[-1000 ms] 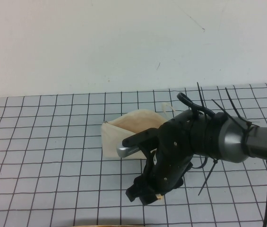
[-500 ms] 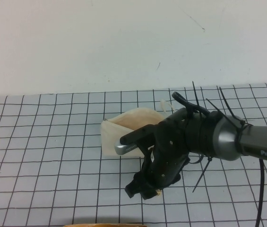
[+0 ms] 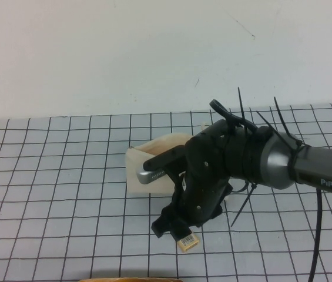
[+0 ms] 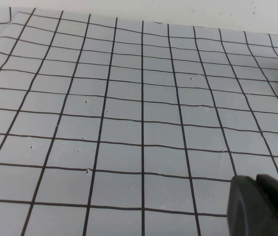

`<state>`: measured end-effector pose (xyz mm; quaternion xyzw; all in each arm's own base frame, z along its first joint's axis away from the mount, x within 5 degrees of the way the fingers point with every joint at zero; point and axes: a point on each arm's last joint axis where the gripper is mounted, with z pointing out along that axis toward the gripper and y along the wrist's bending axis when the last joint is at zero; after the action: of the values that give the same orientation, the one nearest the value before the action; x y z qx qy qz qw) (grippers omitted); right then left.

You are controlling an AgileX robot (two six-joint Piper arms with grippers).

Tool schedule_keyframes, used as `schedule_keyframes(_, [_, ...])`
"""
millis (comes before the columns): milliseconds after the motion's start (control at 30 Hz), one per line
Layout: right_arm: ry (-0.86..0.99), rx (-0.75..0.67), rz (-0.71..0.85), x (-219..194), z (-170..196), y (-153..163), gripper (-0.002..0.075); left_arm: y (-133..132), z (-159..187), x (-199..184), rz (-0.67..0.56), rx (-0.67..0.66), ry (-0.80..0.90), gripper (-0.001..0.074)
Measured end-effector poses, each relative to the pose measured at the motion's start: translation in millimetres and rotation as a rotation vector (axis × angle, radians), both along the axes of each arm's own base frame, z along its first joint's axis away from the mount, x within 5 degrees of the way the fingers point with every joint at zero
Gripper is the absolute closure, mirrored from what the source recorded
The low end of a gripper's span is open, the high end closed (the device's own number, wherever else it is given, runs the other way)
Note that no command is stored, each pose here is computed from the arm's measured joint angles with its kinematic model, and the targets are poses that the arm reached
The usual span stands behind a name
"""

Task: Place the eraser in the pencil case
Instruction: Pick up the eraser from the table

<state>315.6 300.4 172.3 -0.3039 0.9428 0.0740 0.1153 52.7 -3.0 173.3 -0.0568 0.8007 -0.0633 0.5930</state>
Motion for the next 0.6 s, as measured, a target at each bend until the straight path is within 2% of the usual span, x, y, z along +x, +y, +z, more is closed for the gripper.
schedule_keyframes(267, [0.078, -0.074, 0.007, -4, -17, -3, 0.0328, 0, 0, 0, 0.000, 0.000, 0.000, 0.0736])
schedule_keyframes(533, [0.091, -0.068, 0.001, -3, -22, -2, 0.0329, 0, 0, 0, 0.000, 0.000, 0.000, 0.0736])
schedule_keyframes(600, [0.089, -0.067, 0.000, -3, -22, -1, 0.0350, 0, 0, 0, 0.000, 0.000, 0.000, 0.0736])
